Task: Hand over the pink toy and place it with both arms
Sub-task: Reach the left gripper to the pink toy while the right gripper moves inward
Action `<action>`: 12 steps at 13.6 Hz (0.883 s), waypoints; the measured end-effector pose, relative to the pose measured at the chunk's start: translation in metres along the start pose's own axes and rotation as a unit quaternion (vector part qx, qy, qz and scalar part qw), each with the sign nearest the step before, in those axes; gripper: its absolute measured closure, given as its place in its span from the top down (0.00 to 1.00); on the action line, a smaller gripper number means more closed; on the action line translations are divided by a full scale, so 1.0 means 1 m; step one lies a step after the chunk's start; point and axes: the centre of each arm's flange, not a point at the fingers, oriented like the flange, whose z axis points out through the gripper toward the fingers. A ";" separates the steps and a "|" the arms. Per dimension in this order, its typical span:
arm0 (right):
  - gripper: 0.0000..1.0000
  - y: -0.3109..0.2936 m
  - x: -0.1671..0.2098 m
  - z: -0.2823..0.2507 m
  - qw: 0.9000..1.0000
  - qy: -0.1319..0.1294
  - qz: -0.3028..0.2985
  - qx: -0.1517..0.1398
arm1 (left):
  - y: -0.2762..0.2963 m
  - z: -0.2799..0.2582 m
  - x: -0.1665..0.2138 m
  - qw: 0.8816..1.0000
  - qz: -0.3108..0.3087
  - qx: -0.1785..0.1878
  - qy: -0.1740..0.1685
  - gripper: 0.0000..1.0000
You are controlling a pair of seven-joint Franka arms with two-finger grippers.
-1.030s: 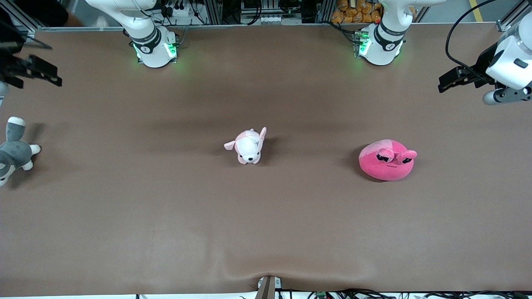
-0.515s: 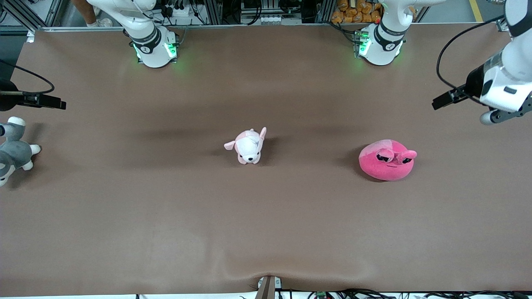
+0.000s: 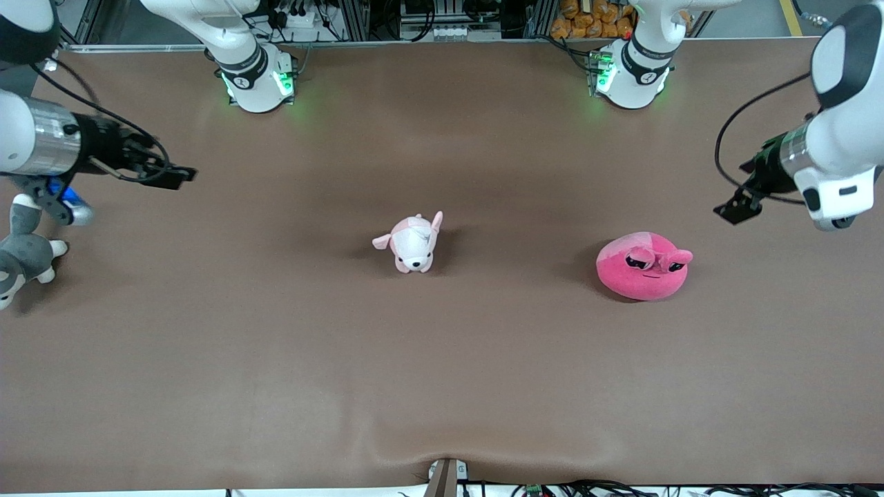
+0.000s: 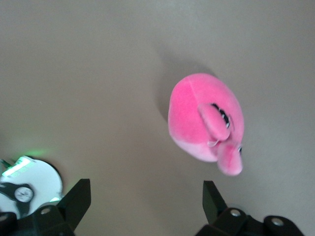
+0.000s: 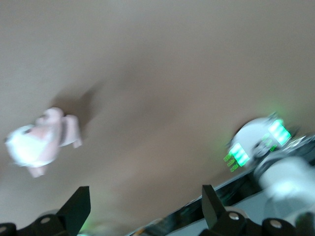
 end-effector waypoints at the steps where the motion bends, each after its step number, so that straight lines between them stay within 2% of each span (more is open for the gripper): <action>1: 1.00 -0.009 -0.007 0.004 0.999 -0.026 0.027 0.014 | 0.009 0.010 0.003 0.999 -0.034 -0.003 -0.005 1.00; 3: 1.00 -0.033 -0.018 0.018 0.996 -0.052 0.069 0.019 | 0.024 0.027 0.006 0.994 -0.107 -0.008 -0.028 1.00; 6: 1.00 -0.087 -0.044 0.042 0.989 -0.059 0.124 0.057 | 0.039 0.039 0.024 0.979 -0.198 -0.004 -0.042 1.00; 8: 1.00 -0.126 -0.066 0.060 0.976 -0.067 0.186 0.092 | 0.042 0.048 0.038 0.971 -0.228 -0.003 -0.070 1.00; 10: 1.00 -0.165 -0.089 0.085 0.964 -0.065 0.225 0.124 | 0.049 0.063 0.041 0.960 -0.261 0.002 -0.103 1.00; 12: 1.00 -0.204 -0.114 0.118 0.950 -0.063 0.265 0.153 | 0.058 0.079 0.044 0.952 -0.288 0.001 -0.107 1.00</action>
